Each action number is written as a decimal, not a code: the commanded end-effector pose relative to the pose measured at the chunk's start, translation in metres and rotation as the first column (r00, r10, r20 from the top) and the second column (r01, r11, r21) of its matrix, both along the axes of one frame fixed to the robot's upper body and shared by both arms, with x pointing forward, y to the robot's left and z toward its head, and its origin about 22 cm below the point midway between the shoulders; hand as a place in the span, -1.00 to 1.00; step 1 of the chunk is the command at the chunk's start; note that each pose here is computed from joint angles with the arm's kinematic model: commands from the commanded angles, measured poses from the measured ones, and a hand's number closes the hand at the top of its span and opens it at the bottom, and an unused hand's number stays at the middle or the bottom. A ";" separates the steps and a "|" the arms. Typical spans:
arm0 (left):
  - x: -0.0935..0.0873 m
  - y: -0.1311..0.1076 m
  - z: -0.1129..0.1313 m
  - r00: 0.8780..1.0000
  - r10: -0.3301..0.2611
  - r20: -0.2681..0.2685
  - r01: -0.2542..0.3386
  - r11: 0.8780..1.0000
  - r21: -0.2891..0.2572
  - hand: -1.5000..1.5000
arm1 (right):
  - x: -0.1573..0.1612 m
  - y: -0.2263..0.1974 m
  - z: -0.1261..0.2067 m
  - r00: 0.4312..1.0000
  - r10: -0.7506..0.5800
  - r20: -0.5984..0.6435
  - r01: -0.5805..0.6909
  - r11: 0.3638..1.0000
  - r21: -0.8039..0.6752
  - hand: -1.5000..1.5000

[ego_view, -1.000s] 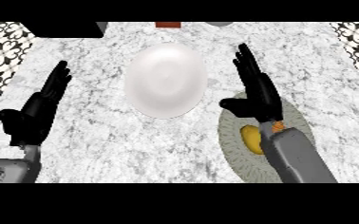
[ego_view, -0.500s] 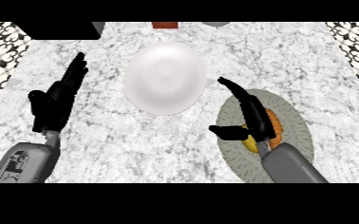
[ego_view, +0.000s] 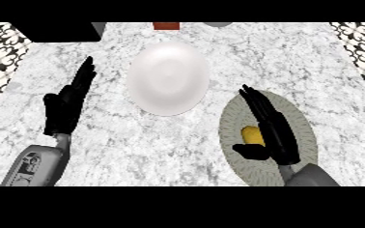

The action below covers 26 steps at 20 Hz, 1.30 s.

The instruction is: Pick the croissant from the placemat and place it in the plate

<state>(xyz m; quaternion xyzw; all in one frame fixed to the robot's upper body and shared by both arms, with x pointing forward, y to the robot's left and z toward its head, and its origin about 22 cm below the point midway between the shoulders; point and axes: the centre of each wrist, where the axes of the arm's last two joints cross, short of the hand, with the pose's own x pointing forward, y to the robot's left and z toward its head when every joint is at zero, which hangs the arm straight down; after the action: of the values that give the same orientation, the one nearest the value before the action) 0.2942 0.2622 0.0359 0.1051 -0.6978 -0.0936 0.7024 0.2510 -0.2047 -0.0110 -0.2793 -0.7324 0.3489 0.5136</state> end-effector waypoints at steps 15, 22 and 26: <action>0.006 -0.007 0.005 1.000 -0.020 -0.001 0.020 1.000 -0.004 0.00 | 0.008 -0.023 0.127 0.889 -0.318 -0.329 0.116 0.853 -0.509 -1.00; 0.015 -0.006 0.013 1.000 -0.013 0.017 0.014 1.000 -0.021 0.00 | -0.003 -0.014 0.111 0.869 -0.311 -0.385 0.089 0.863 -0.497 -1.00; -0.001 -0.006 -0.004 1.000 -0.029 0.000 0.029 0.999 -0.015 0.00 | 0.011 0.006 0.097 0.836 -0.358 -0.416 0.082 0.831 -0.550 -1.00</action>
<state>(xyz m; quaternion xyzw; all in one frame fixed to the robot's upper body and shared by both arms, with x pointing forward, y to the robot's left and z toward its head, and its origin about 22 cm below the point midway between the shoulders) 0.2994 0.2533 0.0400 0.0965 -0.7013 -0.0965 0.6997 0.2578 -0.2077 0.0976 -0.3879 -0.4420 0.5159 0.6230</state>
